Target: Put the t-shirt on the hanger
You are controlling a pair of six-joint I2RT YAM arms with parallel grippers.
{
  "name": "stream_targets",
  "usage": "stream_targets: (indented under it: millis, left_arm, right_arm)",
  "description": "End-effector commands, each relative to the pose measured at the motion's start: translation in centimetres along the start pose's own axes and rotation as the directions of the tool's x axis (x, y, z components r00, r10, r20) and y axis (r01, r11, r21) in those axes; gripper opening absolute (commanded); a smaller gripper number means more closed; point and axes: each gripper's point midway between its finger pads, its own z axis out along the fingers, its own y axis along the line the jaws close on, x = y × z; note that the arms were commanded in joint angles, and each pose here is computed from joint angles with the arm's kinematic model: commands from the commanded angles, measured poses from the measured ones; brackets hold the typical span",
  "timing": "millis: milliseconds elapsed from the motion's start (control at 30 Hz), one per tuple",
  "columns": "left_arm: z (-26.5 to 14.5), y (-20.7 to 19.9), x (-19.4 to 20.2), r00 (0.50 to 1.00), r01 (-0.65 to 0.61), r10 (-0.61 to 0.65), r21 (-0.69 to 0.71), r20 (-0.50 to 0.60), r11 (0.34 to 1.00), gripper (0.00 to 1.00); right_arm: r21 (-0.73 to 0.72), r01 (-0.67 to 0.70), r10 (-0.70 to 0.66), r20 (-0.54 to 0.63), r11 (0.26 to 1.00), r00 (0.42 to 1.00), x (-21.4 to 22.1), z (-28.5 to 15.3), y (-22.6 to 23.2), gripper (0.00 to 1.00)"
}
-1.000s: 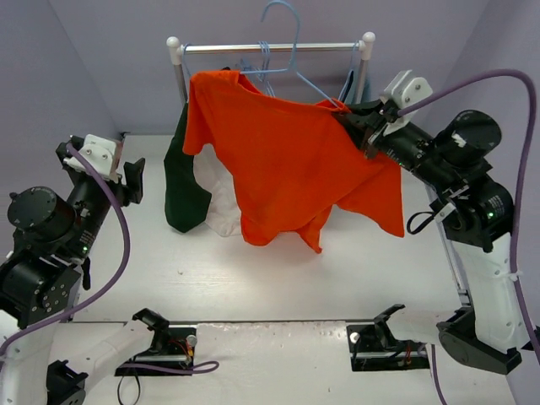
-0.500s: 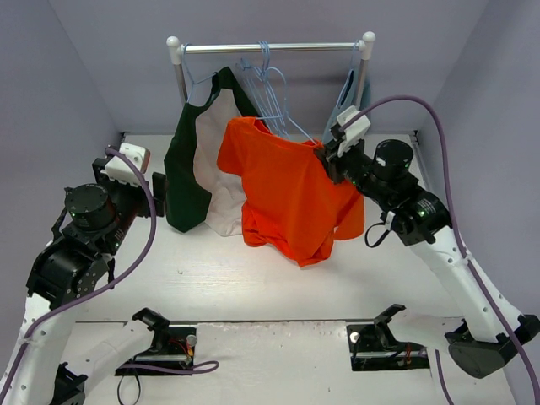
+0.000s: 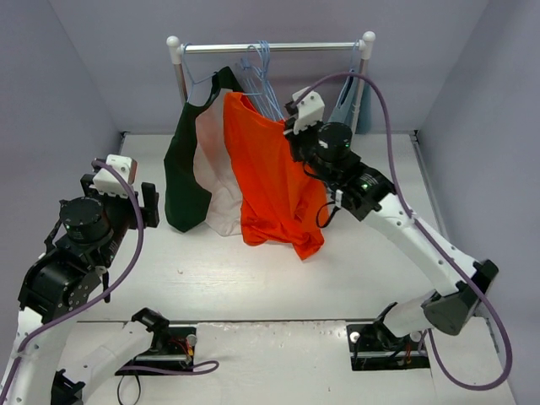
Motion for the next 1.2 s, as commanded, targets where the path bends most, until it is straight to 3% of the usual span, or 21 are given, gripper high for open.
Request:
stream_targets:
  millis: [0,167,400,800,1167]
  left_arm:
    - [-0.4,0.8,-1.0,0.999,0.043,-0.042,-0.039,0.032,0.998,0.67]
    - [-0.9,1.0,-0.7,0.998,0.049,-0.048,-0.041,0.028,0.998,0.67]
    - [-1.4,1.2,-0.4,0.999,0.049,-0.048,-0.044,0.025,0.998,0.67]
    - [-1.8,1.3,0.8,0.999,0.051,-0.051,-0.042,0.004,0.998,0.67]
    - [-2.0,1.0,1.3,0.998,0.062,-0.062,-0.026,-0.005,0.998,0.67]
  right_arm:
    - [0.185,-0.152,0.106,0.240,0.971,0.965,-7.5,0.6,-2.4,0.00]
    - [0.302,-0.191,0.115,0.252,0.934,0.961,-7.8,2.5,-3.0,0.00]
    - [0.353,-0.191,0.103,0.251,0.916,0.962,-7.8,5.7,-2.7,0.00]
    - [0.337,-0.187,0.137,0.167,0.923,0.976,-2.3,10.8,-0.1,0.00]
    - [0.290,-0.172,0.154,0.084,0.941,0.984,2.1,11.9,1.4,0.00]
